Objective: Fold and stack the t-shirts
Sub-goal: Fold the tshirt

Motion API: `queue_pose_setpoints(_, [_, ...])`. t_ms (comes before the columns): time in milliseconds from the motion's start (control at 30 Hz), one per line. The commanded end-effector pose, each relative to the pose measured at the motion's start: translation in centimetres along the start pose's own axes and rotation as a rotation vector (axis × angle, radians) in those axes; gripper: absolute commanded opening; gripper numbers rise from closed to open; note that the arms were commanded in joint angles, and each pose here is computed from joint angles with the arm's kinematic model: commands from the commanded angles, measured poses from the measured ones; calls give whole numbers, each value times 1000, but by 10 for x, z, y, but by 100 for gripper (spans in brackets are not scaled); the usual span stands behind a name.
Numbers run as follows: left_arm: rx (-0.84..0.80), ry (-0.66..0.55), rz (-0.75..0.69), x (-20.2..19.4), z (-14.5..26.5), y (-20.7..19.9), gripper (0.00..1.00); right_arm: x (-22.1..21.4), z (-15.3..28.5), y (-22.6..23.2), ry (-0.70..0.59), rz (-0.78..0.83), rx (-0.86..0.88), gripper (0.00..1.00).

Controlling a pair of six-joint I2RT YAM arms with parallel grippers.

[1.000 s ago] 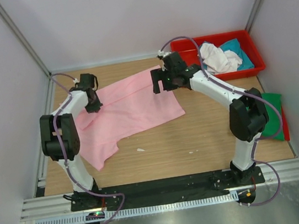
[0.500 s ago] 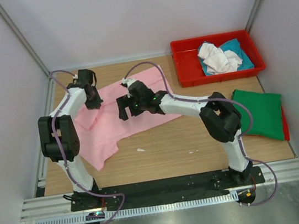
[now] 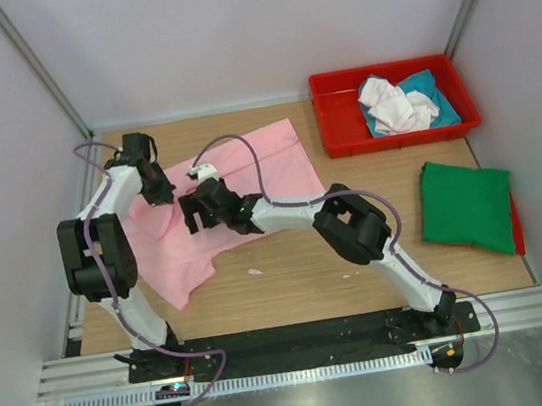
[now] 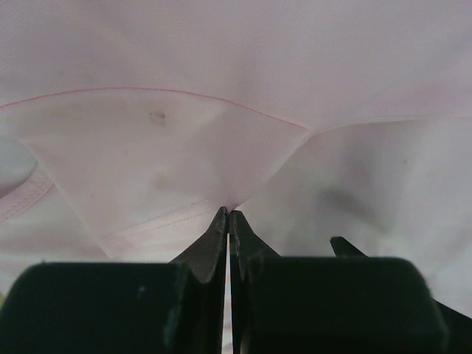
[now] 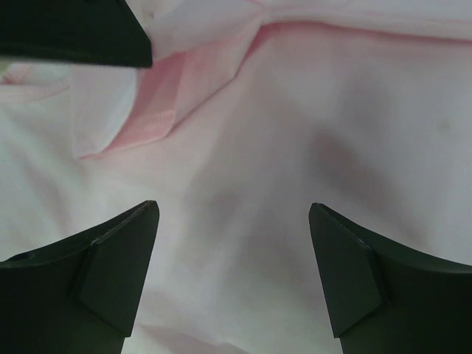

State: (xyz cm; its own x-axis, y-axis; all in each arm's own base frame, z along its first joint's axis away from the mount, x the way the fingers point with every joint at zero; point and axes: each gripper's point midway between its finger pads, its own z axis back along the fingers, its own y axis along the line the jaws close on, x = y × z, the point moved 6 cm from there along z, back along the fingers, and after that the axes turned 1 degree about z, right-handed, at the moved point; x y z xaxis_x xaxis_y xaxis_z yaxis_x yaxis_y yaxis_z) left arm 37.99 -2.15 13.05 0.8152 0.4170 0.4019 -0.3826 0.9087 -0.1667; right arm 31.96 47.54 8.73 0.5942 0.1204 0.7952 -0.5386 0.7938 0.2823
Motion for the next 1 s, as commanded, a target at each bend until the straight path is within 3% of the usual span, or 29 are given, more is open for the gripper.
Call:
queue_pose_setpoints(0, [-132,-70,10,13,25,-17,0,42,-15,19,-197,-38,5,89])
queue_pose_setpoints(667, [-152,-25,61,9,19,-4,0,32,-58,23,-211,44,-46,81])
queue_pose_setpoints(967, [-159,-18,77,8,19,0,0,22,-72,23,-200,92,-83,62])
